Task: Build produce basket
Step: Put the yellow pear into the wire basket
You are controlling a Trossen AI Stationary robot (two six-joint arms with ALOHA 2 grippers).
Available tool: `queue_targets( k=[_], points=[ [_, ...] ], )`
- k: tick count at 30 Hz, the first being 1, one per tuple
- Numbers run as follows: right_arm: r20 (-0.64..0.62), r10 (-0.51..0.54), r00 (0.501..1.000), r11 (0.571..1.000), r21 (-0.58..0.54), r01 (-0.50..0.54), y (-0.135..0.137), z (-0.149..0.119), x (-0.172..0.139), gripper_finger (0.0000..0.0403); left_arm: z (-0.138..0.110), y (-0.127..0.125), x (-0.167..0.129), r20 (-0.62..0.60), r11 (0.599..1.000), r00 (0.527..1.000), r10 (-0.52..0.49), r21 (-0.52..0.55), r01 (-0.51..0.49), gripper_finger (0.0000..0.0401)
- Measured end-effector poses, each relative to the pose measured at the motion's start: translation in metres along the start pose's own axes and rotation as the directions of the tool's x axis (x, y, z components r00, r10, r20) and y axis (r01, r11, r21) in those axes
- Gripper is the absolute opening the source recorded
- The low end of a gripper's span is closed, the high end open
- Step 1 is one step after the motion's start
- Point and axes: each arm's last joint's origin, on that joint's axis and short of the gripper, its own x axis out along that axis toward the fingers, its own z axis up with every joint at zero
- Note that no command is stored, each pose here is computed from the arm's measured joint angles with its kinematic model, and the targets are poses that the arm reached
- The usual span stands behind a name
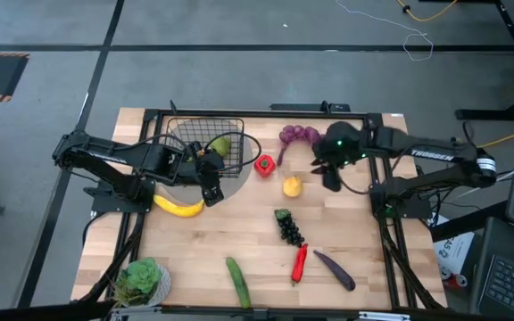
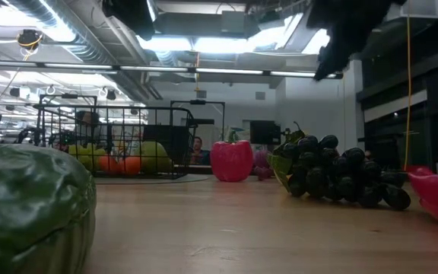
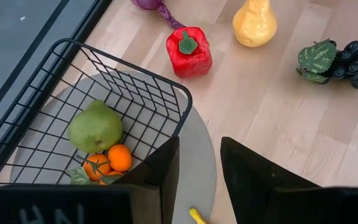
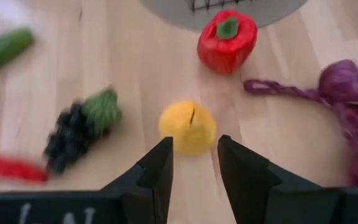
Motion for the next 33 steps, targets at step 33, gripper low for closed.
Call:
queue_targets(
  k=[33],
  points=[
    [0.193, -0.005, 0.981, 0.995, 0.101, -0.015, 0.0, -0.062, 0.076, 0.0129, 0.0, -0.002, 0.004, -0.008, 1.0, 1.0, 0.006, 0.004, -0.006, 0.0112]
  ],
)
